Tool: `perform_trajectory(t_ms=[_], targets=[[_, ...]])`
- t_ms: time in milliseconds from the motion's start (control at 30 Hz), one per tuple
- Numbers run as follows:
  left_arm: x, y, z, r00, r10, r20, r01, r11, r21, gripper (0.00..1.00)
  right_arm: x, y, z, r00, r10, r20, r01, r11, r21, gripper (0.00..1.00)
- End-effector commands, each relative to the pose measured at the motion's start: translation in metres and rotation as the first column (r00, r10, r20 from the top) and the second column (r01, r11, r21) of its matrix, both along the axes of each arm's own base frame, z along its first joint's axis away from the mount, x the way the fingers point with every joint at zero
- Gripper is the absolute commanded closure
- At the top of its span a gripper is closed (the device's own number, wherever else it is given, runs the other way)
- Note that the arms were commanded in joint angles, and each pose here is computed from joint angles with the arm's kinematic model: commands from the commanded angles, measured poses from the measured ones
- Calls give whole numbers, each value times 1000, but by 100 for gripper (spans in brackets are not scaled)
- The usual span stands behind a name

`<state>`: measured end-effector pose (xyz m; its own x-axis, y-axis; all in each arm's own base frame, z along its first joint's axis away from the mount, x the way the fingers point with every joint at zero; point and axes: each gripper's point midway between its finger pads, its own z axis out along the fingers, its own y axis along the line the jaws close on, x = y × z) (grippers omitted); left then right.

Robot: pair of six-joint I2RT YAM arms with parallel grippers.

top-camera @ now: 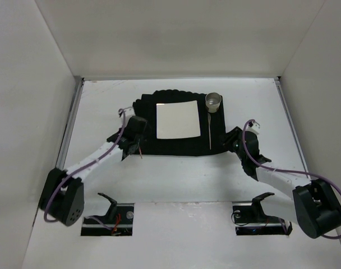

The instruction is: Set the dinner table for one person

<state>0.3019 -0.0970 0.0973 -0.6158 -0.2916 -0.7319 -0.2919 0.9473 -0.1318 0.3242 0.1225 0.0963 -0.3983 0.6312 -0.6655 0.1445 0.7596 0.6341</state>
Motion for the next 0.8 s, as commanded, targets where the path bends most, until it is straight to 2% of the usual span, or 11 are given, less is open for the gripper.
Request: perform_trajectory(t_ms=[0, 133, 233, 433, 767], targets=[[31, -28, 13, 984, -177, 9, 175, 980, 94, 92, 12, 8, 31, 995, 11, 99, -14, 1000, 28, 62], [63, -47, 7, 959, -279, -46, 283, 948, 145, 92, 13, 5, 34, 994, -1, 112, -1, 1000, 22, 62], [77, -40, -1, 964, -254, -83, 266, 943, 201, 93, 13, 7, 32, 995, 10, 102, -13, 1000, 27, 62], [86, -36, -24, 962, -241, -130, 266, 937, 226, 93, 12, 8, 32, 995, 11, 104, -14, 999, 29, 62], [98, -43, -38, 957, -258, -132, 282, 934, 220, 93, 16, 10, 25, 996, 18, 86, -19, 1000, 15, 62]])
